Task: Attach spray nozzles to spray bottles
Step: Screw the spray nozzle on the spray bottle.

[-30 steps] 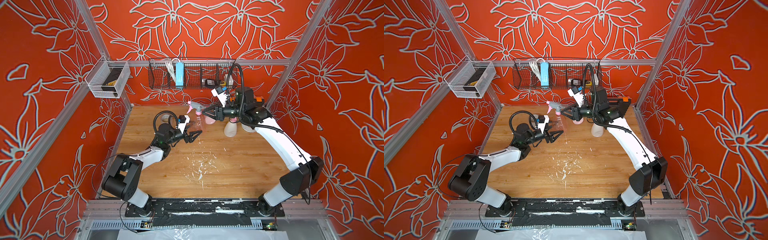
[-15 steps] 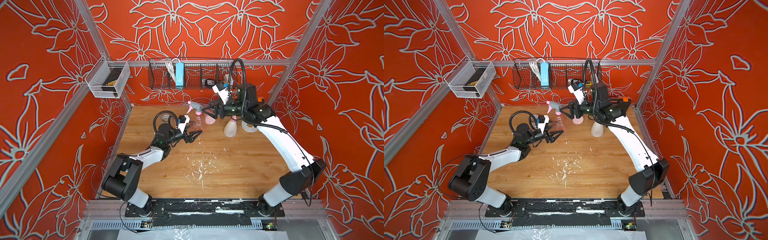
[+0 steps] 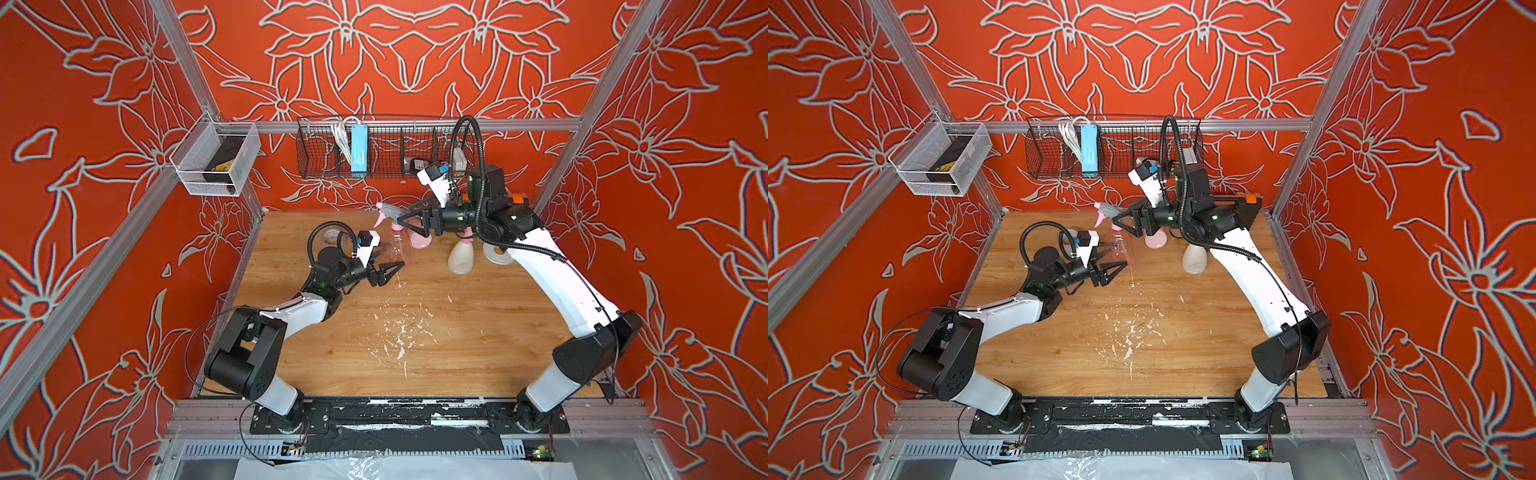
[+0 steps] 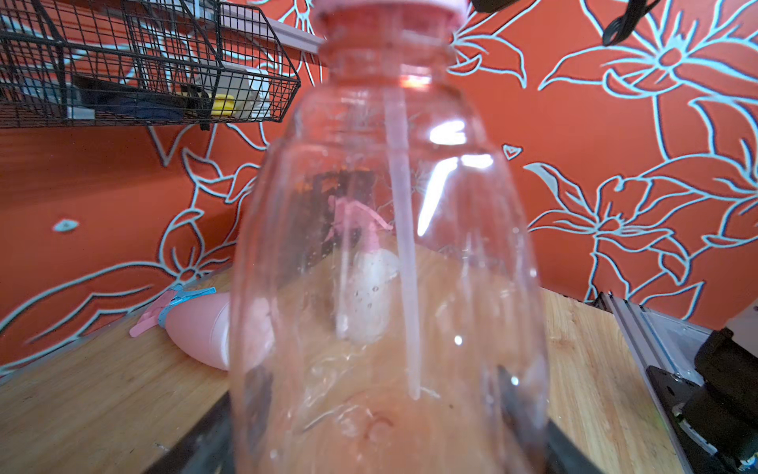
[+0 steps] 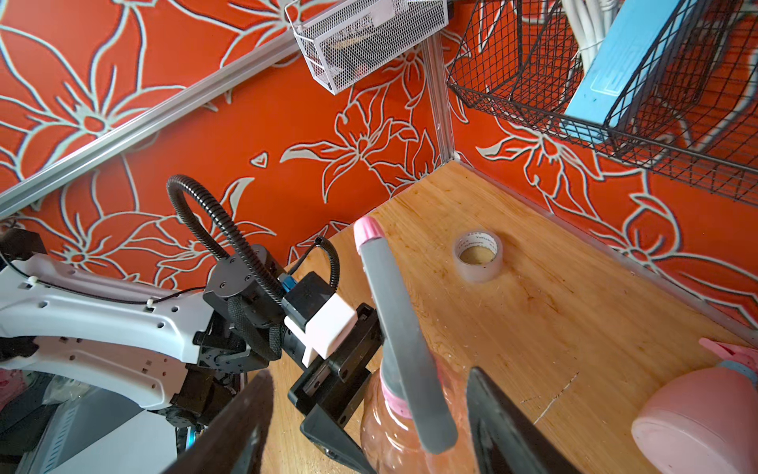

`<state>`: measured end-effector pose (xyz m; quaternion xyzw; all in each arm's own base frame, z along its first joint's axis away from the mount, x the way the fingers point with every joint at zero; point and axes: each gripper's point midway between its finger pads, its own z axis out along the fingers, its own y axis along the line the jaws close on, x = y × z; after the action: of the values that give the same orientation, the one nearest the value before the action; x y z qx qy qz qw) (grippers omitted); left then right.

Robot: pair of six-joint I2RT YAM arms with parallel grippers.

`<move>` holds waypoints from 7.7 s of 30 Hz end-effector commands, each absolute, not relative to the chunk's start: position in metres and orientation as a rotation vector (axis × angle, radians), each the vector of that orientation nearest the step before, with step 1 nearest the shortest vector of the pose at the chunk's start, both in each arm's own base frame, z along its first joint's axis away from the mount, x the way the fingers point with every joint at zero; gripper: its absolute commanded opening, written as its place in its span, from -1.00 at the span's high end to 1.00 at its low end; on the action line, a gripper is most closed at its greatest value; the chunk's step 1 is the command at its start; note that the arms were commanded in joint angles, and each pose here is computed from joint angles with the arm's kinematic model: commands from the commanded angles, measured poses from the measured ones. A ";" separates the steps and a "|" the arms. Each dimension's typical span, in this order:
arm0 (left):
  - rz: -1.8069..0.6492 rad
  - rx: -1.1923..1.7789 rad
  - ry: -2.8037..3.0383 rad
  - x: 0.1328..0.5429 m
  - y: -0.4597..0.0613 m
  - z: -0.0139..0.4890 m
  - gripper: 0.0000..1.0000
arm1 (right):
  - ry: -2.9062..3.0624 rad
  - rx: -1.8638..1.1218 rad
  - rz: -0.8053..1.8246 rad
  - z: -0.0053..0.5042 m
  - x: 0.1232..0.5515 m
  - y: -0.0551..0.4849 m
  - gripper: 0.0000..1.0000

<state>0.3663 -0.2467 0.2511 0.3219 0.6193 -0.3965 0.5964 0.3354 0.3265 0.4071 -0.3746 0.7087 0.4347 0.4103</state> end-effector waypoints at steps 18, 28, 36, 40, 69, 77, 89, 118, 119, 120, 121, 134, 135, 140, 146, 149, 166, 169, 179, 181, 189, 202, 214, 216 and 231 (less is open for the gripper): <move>-0.894 0.752 1.390 0.372 -0.247 0.267 0.11 | 1.754 -1.001 1.156 0.410 0.300 0.341 -0.30; -0.900 0.753 1.392 0.371 -0.248 0.267 0.12 | 1.748 -1.028 1.141 0.409 0.292 0.360 -0.30; -0.895 0.753 1.394 0.373 -0.248 0.266 0.13 | 1.747 -1.065 1.056 0.419 0.282 0.356 -0.33; -0.888 0.737 1.396 0.374 -0.246 0.263 0.13 | 1.744 -1.004 0.980 0.433 0.295 0.336 -0.37; -0.862 0.734 1.386 0.372 -0.253 0.265 0.13 | 1.813 -1.081 1.056 0.409 0.303 0.387 -0.35; -0.858 0.754 1.374 0.369 -0.253 0.259 0.12 | 1.748 -1.043 0.941 0.445 0.300 0.357 -0.49; -0.904 0.828 1.341 0.356 -0.259 0.254 0.09 | 1.766 -0.913 1.042 0.460 0.366 0.323 -0.74; -0.928 0.768 1.359 0.369 -0.250 0.260 0.11 | 1.737 -0.860 1.265 0.433 0.325 0.300 -0.58; -0.927 0.766 1.362 0.370 -0.250 0.260 0.11 | 1.738 -0.862 1.267 0.433 0.322 0.300 -0.57; -0.926 0.766 1.363 0.370 -0.249 0.260 0.11 | 1.737 -0.867 1.270 0.432 0.319 0.302 -0.57; -0.925 0.765 1.363 0.370 -0.249 0.261 0.11 | 1.736 -0.875 1.272 0.432 0.316 0.303 -0.57; -0.927 0.760 1.361 0.368 -0.249 0.264 0.12 | 1.741 -0.944 1.261 0.423 0.293 0.341 -0.55; -0.928 0.758 1.363 0.368 -0.249 0.263 0.12 | 1.747 -0.950 1.252 0.421 0.293 0.344 -0.55; -0.924 0.764 1.359 0.367 -0.249 0.264 0.12 | 1.762 -0.976 1.169 0.426 0.291 0.339 -0.55; -0.941 0.787 1.348 0.362 -0.250 0.266 0.12 | 1.719 -0.943 1.054 0.447 0.311 0.305 -0.77; -0.972 0.807 1.335 0.357 -0.253 0.270 0.11 | 1.710 -0.954 1.116 0.448 0.329 0.301 -0.93; -1.079 0.845 1.311 0.345 -0.257 0.286 0.11 | 1.715 -1.015 1.401 0.414 0.334 0.323 -0.63; -1.084 0.839 1.309 0.346 -0.256 0.288 0.11 | 1.709 -1.004 1.409 0.414 0.333 0.322 -0.39; -1.083 0.813 1.303 0.349 -0.253 0.293 0.11 | 1.731 -0.985 1.355 0.402 0.326 0.323 0.14; -1.075 0.808 1.301 0.350 -0.252 0.295 0.12 | 1.742 -0.989 1.343 0.399 0.325 0.324 0.20; -1.029 0.776 1.311 0.358 -0.248 0.297 0.13 | 1.781 -0.973 1.251 0.389 0.325 0.325 0.33; -0.822 0.540 1.310 0.389 -0.222 0.313 0.13 | 2.051 -0.844 0.894 0.335 0.337 0.333 0.82; -0.492 0.234 1.387 0.411 -0.218 0.290 0.11 | 2.213 -0.494 0.544 0.295 0.344 0.322 1.00; -0.511 0.237 1.394 0.407 -0.220 0.284 0.05 | 2.201 -0.489 0.563 0.292 0.339 0.320 1.00; -0.689 0.452 1.438 0.373 -0.258 0.233 -0.96 | 2.052 -0.334 0.295 0.316 0.334 0.238 1.00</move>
<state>0.3737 -0.2573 0.2243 0.2027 0.6592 -0.2959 0.6609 0.3332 0.2667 0.3241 -0.1552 0.8347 0.1763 0.4980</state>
